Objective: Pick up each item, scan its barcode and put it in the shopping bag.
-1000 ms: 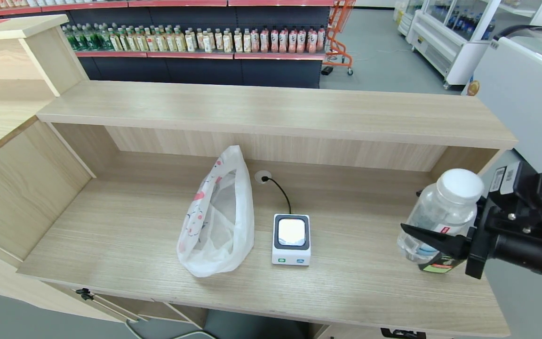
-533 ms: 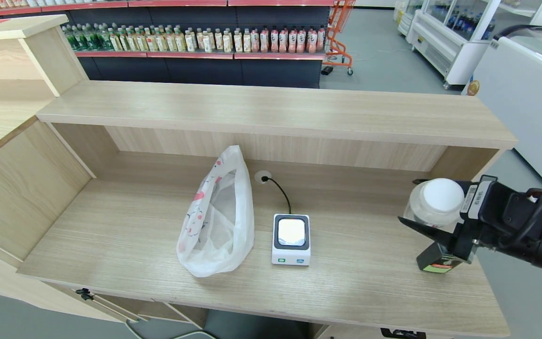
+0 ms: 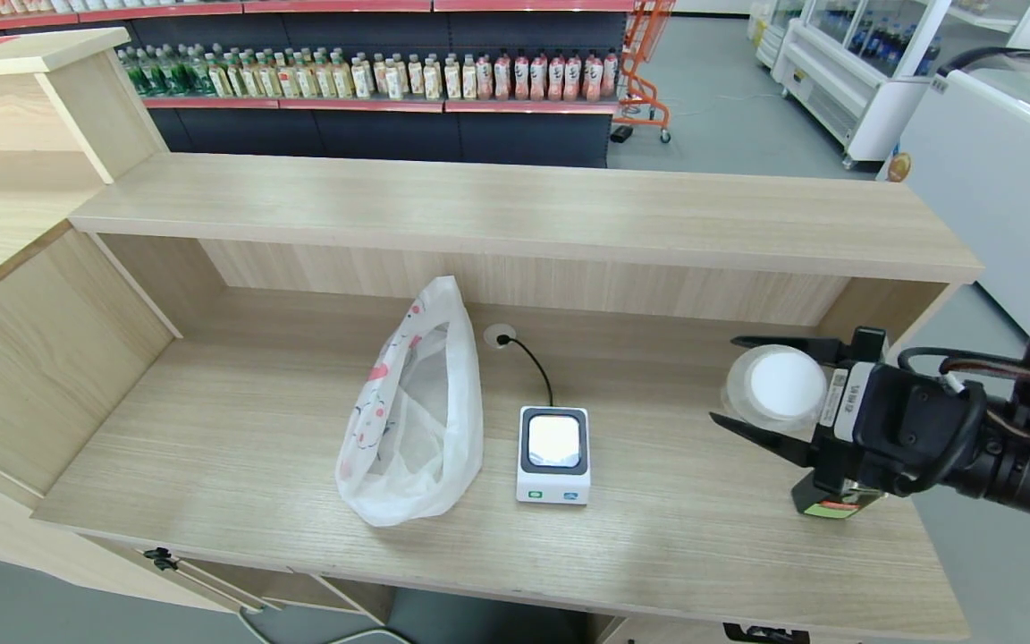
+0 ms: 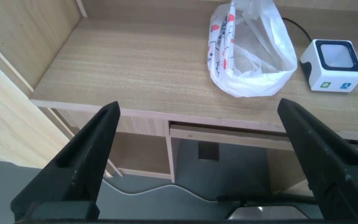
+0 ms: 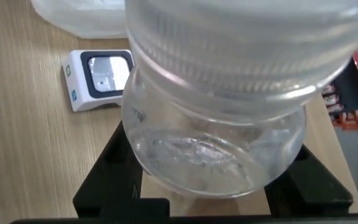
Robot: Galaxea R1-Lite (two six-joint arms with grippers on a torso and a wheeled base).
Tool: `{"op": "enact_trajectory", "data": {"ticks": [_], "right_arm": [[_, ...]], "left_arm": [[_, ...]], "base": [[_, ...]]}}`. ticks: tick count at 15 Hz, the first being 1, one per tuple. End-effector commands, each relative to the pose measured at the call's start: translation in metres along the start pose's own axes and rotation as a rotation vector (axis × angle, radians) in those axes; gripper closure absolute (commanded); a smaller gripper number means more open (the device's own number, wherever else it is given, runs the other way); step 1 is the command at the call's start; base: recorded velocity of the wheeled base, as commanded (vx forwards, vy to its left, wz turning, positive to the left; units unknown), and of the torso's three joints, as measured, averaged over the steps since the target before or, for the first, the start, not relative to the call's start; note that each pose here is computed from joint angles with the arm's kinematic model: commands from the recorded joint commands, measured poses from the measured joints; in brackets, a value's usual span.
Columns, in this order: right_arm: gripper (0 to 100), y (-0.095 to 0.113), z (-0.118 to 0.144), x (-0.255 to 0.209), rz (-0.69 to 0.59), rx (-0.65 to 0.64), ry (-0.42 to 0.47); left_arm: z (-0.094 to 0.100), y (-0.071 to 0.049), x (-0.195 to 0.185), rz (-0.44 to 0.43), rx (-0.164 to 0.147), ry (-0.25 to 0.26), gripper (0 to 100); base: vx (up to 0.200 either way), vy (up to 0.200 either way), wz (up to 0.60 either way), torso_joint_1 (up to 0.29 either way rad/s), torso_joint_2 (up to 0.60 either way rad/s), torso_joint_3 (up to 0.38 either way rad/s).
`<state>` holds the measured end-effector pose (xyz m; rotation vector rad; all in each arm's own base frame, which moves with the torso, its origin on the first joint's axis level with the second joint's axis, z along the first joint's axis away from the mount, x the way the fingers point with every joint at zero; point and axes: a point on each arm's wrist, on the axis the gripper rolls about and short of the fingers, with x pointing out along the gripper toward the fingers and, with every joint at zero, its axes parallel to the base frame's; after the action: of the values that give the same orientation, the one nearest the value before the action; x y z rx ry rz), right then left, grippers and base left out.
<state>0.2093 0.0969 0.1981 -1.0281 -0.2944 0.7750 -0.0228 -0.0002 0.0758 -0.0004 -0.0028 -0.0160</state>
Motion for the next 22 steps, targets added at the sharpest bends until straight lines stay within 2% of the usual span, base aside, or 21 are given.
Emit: {"op": "enact_trajectory", "data": {"ticks": [1, 3, 5, 9, 13, 19, 22], "right_arm": [[100, -0.002, -0.002, 0.018, 0.01, -0.005, -0.012], [100, -0.013, -0.001, 0.03, -0.012, -0.016, -0.027], [100, -0.014, 0.0, 0.04, -0.006, -0.019, -0.043], [100, -0.002, -0.005, 0.05, 0.043, -0.006, -0.034], [100, 0.012, -0.018, 0.066, 0.085, -0.055, -0.022], [100, 0.024, -0.036, 0.074, 0.089, -0.196, 0.012], [100, 0.029, -0.044, 0.075, 0.09, -0.209, 0.037]], "left_arm": [[0.0, 0.0, 0.0, 0.001, -0.001, 0.0, 0], [0.0, 0.0, 0.0, 0.001, -0.003, 0.001, 0], [0.0, 0.0, 0.0, -0.001, -0.003, 0.001, 0], [0.0, 0.0, 0.0, 0.001, -0.003, 0.001, 0], [0.0, 0.0, 0.0, 0.001, -0.001, 0.001, 0], [0.0, 0.0, 0.0, 0.001, 0.0, 0.0, 0], [0.0, 0.0, 0.0, 0.001, -0.001, 0.0, 0]], "base": [[0.0, 0.0, 0.0, 0.0, 0.0, 0.0], [0.0, 0.1, 0.0, 0.001, 0.0, 0.001], [0.0, 0.2, 0.0, -0.002, 0.0, 0.002], [0.0, 0.2, 0.0, 0.004, 0.01, 0.002], [0.0, 0.2, 0.0, 0.001, 0.0, 0.002], [0.0, 0.0, 0.0, 0.0, 0.0, 0.0], [0.0, 0.0, 0.0, 0.0, 0.0, 0.0]]}}
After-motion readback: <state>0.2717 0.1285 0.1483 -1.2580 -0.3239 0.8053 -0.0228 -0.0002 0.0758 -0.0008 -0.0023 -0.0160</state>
